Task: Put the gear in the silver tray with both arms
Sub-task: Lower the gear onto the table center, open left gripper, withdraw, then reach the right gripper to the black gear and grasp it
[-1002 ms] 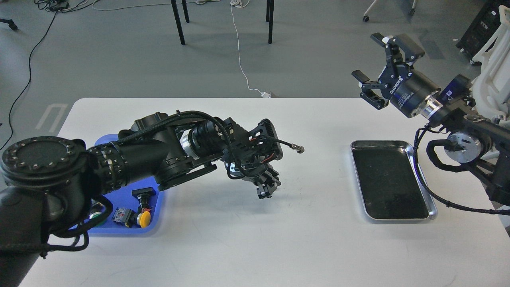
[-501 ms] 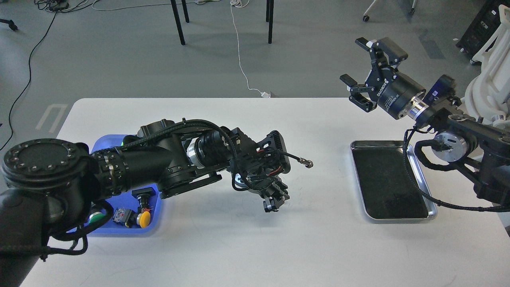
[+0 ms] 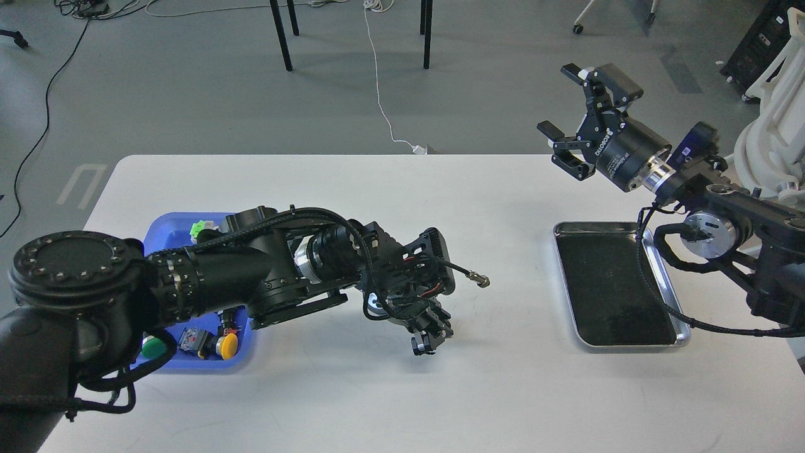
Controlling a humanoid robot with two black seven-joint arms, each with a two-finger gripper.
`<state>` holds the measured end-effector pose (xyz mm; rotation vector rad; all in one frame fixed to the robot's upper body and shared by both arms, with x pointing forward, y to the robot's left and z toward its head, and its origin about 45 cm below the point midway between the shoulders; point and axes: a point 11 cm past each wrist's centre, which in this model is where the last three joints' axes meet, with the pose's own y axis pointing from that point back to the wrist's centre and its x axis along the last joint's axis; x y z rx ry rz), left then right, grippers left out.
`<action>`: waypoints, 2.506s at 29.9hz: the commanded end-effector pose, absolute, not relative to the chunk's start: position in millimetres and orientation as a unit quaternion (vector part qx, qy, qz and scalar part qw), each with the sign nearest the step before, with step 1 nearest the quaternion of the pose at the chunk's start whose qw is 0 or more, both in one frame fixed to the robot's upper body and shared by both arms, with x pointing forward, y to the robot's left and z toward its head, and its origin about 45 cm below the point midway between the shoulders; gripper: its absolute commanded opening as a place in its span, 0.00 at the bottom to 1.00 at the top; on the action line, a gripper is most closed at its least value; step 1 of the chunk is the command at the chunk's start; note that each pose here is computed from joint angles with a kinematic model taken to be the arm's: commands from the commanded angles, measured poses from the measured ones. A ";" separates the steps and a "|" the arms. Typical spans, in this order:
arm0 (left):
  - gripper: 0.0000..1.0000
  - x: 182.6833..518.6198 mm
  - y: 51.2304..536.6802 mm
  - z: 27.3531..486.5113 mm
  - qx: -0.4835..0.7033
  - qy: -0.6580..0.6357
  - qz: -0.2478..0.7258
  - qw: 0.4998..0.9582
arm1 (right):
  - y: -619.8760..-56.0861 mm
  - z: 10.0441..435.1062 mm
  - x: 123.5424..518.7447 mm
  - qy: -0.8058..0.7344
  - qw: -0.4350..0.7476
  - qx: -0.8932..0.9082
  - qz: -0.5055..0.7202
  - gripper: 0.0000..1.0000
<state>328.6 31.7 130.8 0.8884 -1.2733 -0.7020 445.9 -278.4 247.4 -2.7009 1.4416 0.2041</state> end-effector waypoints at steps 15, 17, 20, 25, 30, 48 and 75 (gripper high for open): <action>0.95 341.0 17.5 158.8 0.381 -0.586 -0.290 0.654 | -291.5 248.8 444.1 0.477 0.031 -0.876 0.063 0.99; 0.96 329.9 1.8 172.5 0.347 -0.581 -0.282 0.680 | -298.5 251.1 442.7 0.480 0.029 -0.875 0.061 0.99; 0.96 323.6 -11.9 192.1 0.304 -0.563 -0.252 0.726 | -315.5 251.1 438.7 0.489 0.022 -0.870 0.059 0.99; 0.96 368.6 38.0 226.3 0.258 -0.476 -0.080 0.837 | -332.9 236.7 421.4 0.486 0.005 -0.870 0.076 0.99; 0.97 399.6 132.8 228.7 0.148 -0.282 0.194 0.928 | -343.7 229.7 400.5 0.451 -0.036 -0.889 0.071 0.99; 0.98 360.9 313.0 187.2 -0.111 0.042 0.564 0.817 | -217.2 226.1 391.2 -0.006 -0.416 -0.870 -0.265 0.99; 0.98 357.9 304.2 189.1 -0.138 0.050 0.568 0.810 | -113.5 144.7 346.6 -0.273 -0.449 -0.722 -0.450 0.82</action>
